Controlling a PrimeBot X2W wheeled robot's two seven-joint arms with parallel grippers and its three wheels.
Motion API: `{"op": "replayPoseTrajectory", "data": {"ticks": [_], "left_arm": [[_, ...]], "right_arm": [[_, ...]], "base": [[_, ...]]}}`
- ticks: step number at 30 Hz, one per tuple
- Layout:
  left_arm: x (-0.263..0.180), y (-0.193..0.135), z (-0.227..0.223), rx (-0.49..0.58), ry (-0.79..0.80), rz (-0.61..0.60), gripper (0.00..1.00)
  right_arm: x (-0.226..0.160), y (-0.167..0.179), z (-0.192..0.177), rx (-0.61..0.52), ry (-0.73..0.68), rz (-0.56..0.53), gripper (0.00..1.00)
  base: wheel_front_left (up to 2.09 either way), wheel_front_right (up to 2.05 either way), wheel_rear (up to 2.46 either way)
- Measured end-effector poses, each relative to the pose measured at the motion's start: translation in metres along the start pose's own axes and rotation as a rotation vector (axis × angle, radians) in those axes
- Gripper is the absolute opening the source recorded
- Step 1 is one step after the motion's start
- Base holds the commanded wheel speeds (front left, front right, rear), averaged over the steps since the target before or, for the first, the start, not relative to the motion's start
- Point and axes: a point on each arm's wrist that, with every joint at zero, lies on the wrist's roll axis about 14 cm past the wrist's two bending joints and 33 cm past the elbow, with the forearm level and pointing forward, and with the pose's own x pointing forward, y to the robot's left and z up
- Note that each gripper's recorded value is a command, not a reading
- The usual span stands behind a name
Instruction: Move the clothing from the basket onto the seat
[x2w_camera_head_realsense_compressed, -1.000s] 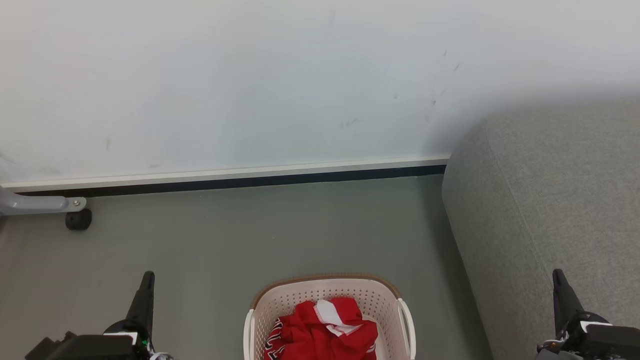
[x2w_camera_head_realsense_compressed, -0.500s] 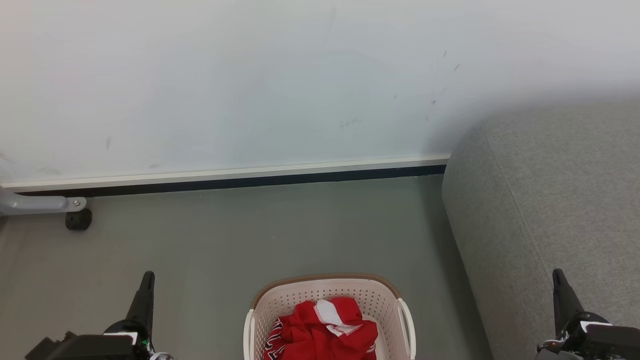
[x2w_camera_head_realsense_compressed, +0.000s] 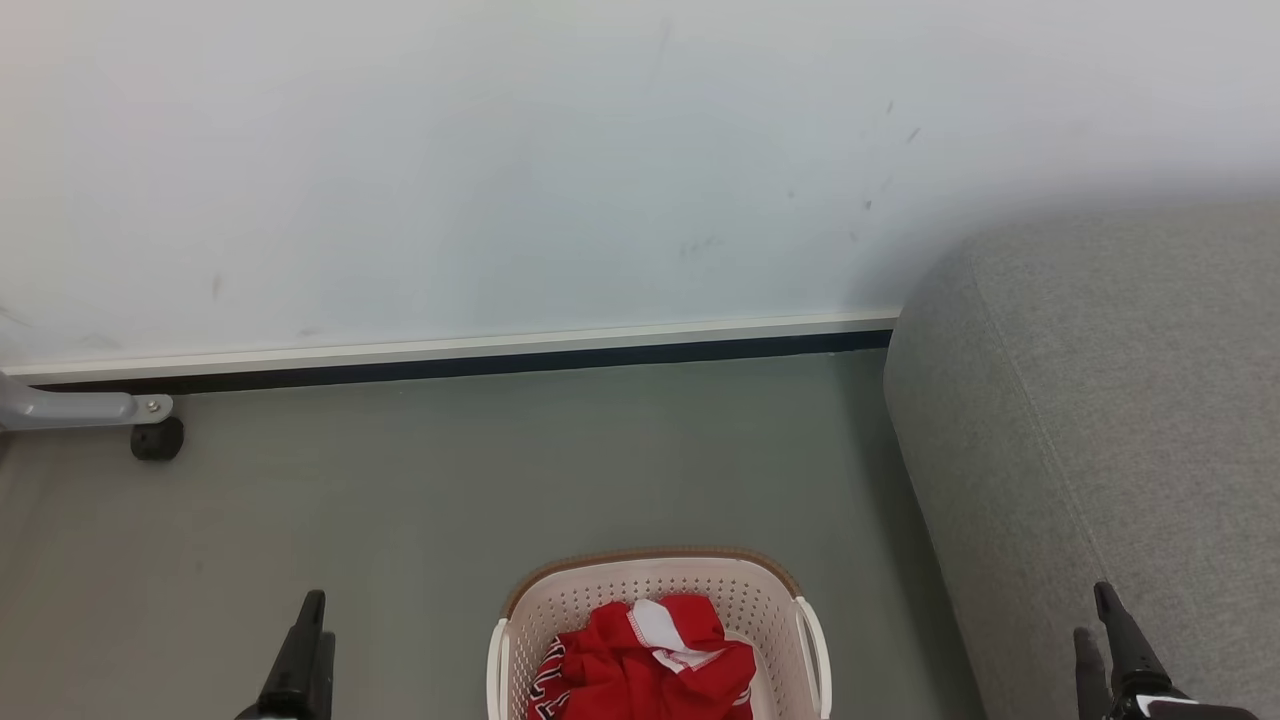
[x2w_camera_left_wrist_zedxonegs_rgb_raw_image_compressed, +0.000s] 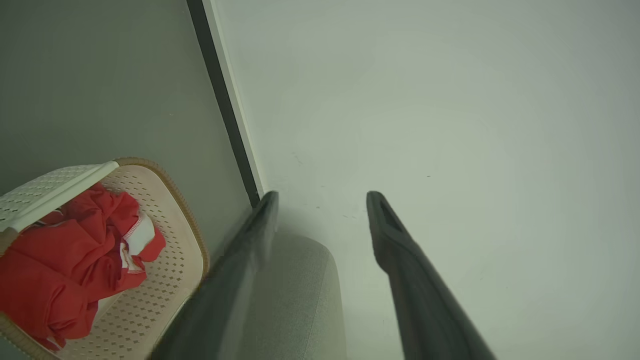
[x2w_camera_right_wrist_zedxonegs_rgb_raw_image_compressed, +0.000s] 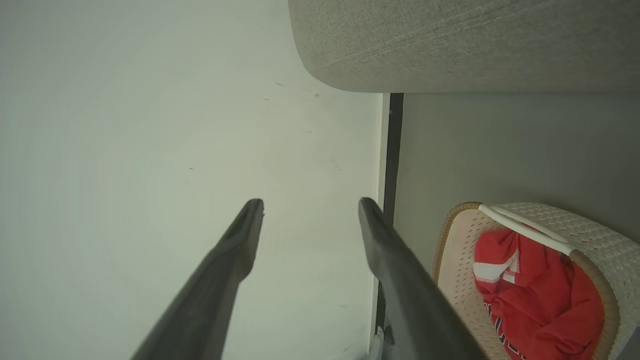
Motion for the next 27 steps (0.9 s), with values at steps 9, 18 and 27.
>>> {"op": "replayPoseTrajectory", "data": {"ticks": [9,18,27], "left_arm": [[0.001,-0.005,-0.007,0.023,0.001,-0.016,1.00],[0.002,-0.014,-0.010,0.093,-0.004,-0.027,1.00],[0.003,-0.024,-0.017,0.220,0.000,-0.042,1.00]], "right_arm": [[0.001,0.005,-0.007,-0.015,0.003,0.015,1.00],[0.000,0.009,-0.008,-0.060,-0.010,0.017,1.00],[0.001,0.017,-0.014,-0.186,-0.010,0.020,1.00]], "base": [[0.00,0.00,0.00],[0.00,0.00,0.00],[0.00,0.00,0.00]]}}
